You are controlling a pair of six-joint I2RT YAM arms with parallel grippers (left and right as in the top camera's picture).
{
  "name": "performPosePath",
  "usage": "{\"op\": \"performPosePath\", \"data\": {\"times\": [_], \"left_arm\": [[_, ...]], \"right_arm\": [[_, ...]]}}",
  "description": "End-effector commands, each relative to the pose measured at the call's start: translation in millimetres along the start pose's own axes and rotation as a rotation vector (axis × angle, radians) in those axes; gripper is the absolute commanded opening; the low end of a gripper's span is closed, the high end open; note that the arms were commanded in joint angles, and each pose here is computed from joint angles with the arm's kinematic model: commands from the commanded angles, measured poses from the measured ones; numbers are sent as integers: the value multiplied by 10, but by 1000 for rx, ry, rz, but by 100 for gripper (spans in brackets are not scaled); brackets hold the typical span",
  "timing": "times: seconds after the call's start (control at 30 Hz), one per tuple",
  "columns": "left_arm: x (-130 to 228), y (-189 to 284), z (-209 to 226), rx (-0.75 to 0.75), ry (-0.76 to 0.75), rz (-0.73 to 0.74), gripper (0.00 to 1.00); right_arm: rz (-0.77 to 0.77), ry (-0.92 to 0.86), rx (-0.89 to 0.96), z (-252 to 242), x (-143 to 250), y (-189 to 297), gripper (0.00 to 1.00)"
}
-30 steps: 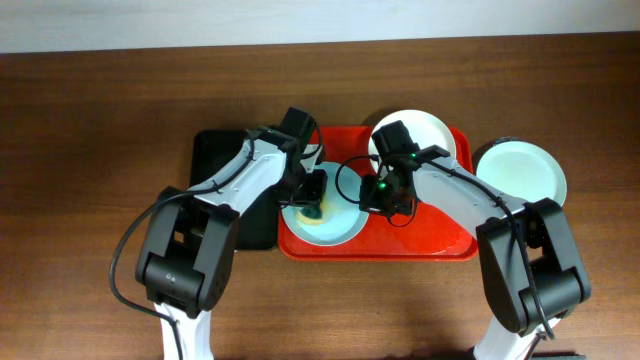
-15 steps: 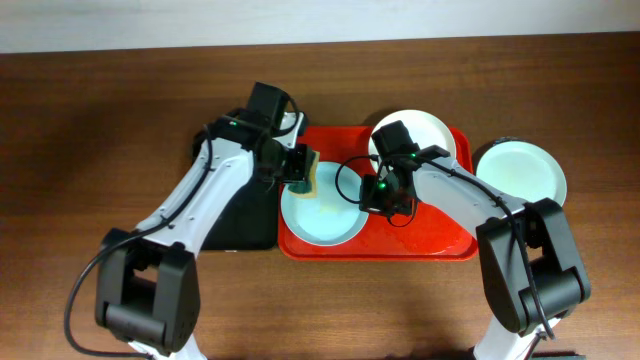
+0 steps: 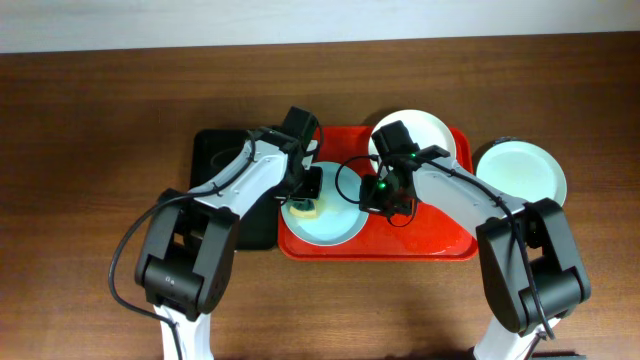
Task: Clean dirty plates on tray and stack at the side
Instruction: 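Rub the sponge over the light blue plate with the left gripper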
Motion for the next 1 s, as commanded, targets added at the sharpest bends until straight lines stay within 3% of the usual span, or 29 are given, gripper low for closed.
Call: {"op": "performPosePath", "data": {"times": [0.0,0.27,0.5,0.73,0.97], "left_arm": [[212,-382,-81,30,3,146,0],[296,-368,-342,217,-9,219,0],[74,97,-272,259,3,85,0],[-36,570,-165,79,-21,-123,0],[-9,370,-75,-11,-14,-96,0]], "right_arm": [[26,-7,8,-18,48,-78,4],[26,-7,10,-21,48,-81,4],[27,-7,11,-22,50,-82,4],[26,-7,11,-22,48,-83,4],[26,-7,11,-22,48,-83,4]]}}
Point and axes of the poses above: each gripper's point midway between its finger pads, its own y axis back along the fingers, its own z axis along the line the jaws close on, x = y × z, the point moved 8 cm from there along y, back along the fingers, and after that the axes turned 4 degrees about y, right-handed, at the moved point
